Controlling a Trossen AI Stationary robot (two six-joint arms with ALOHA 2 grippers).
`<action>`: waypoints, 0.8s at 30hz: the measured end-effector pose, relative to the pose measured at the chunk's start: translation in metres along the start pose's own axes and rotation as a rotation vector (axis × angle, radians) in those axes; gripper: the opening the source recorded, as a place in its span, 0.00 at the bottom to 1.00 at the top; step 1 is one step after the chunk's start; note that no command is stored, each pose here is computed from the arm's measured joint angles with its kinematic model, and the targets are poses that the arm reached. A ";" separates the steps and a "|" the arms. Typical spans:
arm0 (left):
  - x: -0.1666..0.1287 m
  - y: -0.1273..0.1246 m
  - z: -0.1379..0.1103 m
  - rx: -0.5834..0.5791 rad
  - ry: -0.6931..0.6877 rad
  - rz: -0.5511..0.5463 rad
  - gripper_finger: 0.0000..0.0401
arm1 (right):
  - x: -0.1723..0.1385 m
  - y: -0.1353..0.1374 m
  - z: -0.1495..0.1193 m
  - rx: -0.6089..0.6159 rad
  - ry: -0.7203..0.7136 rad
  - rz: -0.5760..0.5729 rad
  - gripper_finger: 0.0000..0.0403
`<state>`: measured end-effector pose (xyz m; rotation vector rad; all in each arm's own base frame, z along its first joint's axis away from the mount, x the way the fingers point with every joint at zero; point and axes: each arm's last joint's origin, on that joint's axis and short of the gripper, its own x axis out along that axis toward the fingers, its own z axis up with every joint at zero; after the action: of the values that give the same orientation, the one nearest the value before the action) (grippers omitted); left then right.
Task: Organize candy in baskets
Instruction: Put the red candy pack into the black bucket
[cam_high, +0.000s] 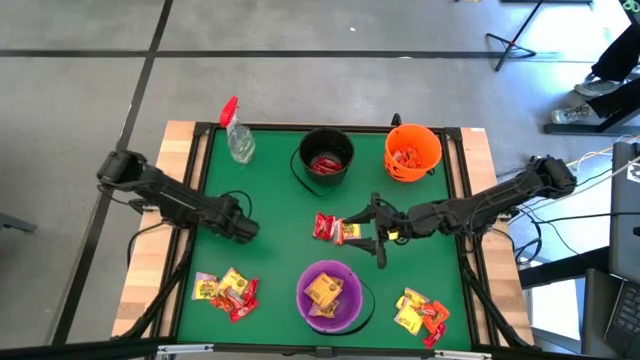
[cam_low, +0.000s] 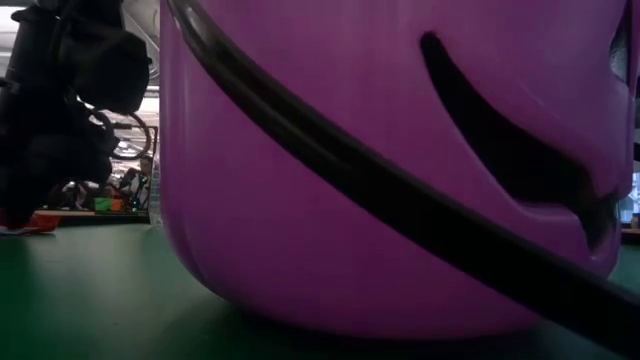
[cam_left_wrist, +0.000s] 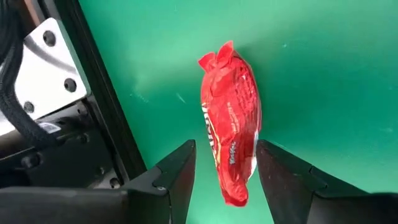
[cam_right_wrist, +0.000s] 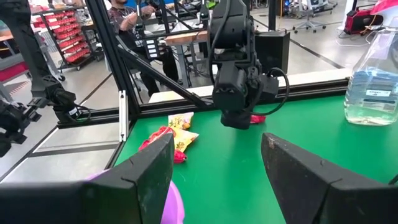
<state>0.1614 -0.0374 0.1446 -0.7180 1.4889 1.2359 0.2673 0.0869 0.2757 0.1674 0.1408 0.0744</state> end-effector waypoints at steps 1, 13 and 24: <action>0.000 -0.001 0.000 0.011 0.001 -0.003 0.39 | 0.000 0.000 0.000 0.000 0.002 -0.001 0.60; 0.001 -0.007 0.002 0.030 -0.002 -0.057 0.20 | 0.004 0.000 -0.005 0.003 0.020 -0.003 0.60; -0.006 -0.010 0.002 0.084 0.048 -0.084 0.06 | 0.004 0.000 -0.005 0.003 0.019 -0.003 0.60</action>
<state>0.1728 -0.0398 0.1466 -0.7507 1.5250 1.0927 0.2709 0.0882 0.2702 0.1692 0.1598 0.0724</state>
